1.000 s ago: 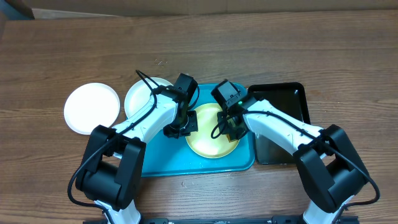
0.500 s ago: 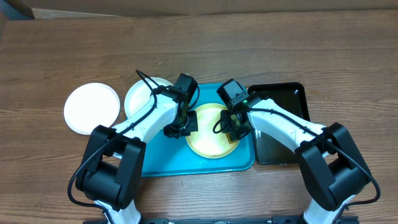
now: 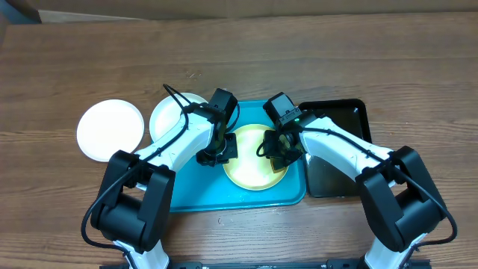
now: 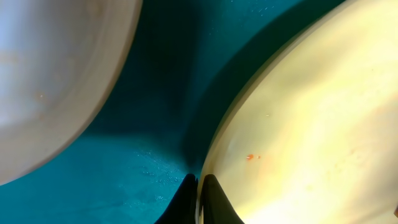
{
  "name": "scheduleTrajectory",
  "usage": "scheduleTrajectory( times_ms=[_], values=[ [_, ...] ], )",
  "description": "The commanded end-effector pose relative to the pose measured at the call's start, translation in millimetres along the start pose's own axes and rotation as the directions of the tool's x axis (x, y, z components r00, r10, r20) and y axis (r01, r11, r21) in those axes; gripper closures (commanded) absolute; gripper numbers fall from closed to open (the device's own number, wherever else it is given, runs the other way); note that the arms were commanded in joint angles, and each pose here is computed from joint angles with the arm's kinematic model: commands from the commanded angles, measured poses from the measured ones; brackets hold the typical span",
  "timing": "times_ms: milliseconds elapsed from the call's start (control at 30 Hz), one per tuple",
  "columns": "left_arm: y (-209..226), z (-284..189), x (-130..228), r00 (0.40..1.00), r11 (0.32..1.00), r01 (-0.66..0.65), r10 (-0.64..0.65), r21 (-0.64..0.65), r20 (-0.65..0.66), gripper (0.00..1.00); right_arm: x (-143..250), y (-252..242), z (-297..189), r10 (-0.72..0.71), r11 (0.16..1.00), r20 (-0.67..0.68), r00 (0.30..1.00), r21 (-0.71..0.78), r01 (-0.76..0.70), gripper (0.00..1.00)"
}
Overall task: Clean dirty plates on tray and stack at the side
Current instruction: 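Wipe the yellow plate with the sponge in the right gripper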
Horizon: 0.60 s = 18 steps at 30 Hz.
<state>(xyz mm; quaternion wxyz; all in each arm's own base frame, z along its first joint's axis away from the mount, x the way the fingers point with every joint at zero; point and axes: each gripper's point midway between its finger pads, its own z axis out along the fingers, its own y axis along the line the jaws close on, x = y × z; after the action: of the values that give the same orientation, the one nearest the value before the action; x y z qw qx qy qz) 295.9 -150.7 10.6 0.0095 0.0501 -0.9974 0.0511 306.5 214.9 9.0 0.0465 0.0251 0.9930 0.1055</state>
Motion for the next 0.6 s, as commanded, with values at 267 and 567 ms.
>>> scheduleTrajectory(
  times_ms=[267,567],
  values=[
    [-1,-9,-4,0.999,1.0,-0.005,0.005,-0.013,0.035,0.94,-1,0,-1,0.011,1.0,-0.027,1.0,0.019,-0.01,0.94],
    [-1,-9,-4,0.999,1.0,-0.005,0.005,-0.015,0.033,0.94,7,-18,9,0.102,0.99,-0.035,0.994,0.097,-0.099,0.96]
  ],
)
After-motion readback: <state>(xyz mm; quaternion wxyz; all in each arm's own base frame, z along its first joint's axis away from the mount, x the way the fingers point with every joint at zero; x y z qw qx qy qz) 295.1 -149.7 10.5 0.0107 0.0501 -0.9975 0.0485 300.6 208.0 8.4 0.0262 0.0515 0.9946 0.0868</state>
